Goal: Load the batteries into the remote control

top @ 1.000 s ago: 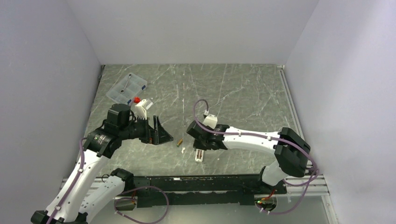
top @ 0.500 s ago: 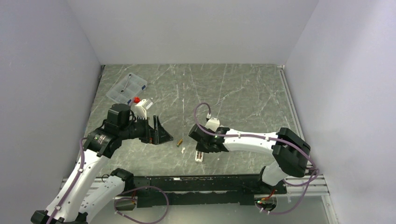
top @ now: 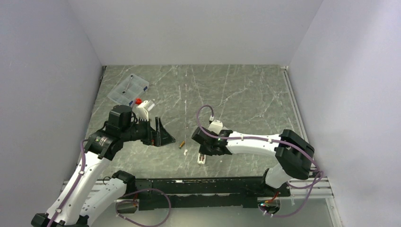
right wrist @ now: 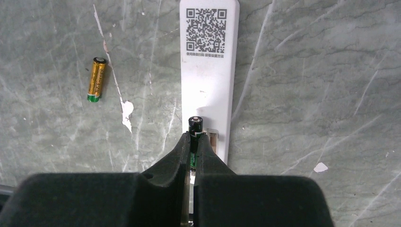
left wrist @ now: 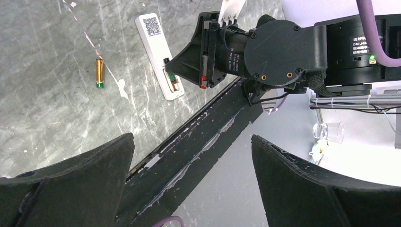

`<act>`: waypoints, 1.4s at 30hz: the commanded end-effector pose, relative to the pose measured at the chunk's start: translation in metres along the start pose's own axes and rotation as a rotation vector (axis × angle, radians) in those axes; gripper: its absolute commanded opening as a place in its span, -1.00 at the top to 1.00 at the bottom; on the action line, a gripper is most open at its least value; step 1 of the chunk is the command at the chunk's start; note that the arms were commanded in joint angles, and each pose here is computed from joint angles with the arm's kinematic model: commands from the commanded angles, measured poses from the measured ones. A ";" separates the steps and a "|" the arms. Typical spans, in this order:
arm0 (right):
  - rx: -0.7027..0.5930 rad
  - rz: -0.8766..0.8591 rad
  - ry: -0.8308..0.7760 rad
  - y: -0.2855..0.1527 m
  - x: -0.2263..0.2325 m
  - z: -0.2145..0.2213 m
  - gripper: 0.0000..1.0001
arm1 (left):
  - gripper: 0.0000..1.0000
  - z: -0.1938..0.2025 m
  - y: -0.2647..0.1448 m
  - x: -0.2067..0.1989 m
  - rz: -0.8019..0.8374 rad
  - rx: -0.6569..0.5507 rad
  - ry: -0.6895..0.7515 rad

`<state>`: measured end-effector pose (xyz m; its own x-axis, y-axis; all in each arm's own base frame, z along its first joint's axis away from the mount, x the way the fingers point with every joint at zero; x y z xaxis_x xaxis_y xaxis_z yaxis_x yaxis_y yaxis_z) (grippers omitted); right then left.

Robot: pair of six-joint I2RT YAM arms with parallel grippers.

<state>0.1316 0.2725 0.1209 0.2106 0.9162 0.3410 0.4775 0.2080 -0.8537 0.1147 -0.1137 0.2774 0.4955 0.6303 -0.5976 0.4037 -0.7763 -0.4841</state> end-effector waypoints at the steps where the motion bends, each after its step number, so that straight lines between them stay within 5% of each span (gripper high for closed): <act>1: -0.026 -0.011 -0.003 0.002 0.001 0.000 1.00 | -0.99 -0.004 0.000 -0.001 0.012 -0.032 0.035; 42: -0.023 0.011 -0.025 0.005 -0.003 0.005 0.85 | -0.99 -0.004 0.001 -0.001 0.022 -0.027 0.037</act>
<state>0.1300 0.2758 0.1148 0.2006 0.9199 0.3371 0.4790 0.2080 -0.8528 0.1149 -0.1138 0.2776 0.4974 0.6293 -0.5972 0.4042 -0.7772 -0.4823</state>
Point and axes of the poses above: each gripper's point midway between its finger pads, its own y axis out along the fingers, its own x axis along the line the jaws close on, z = x × y, the point moved 9 cm from there along -y, back along the fingers, and after that the axes turned 5 degrees about y, right-handed, at the moved point
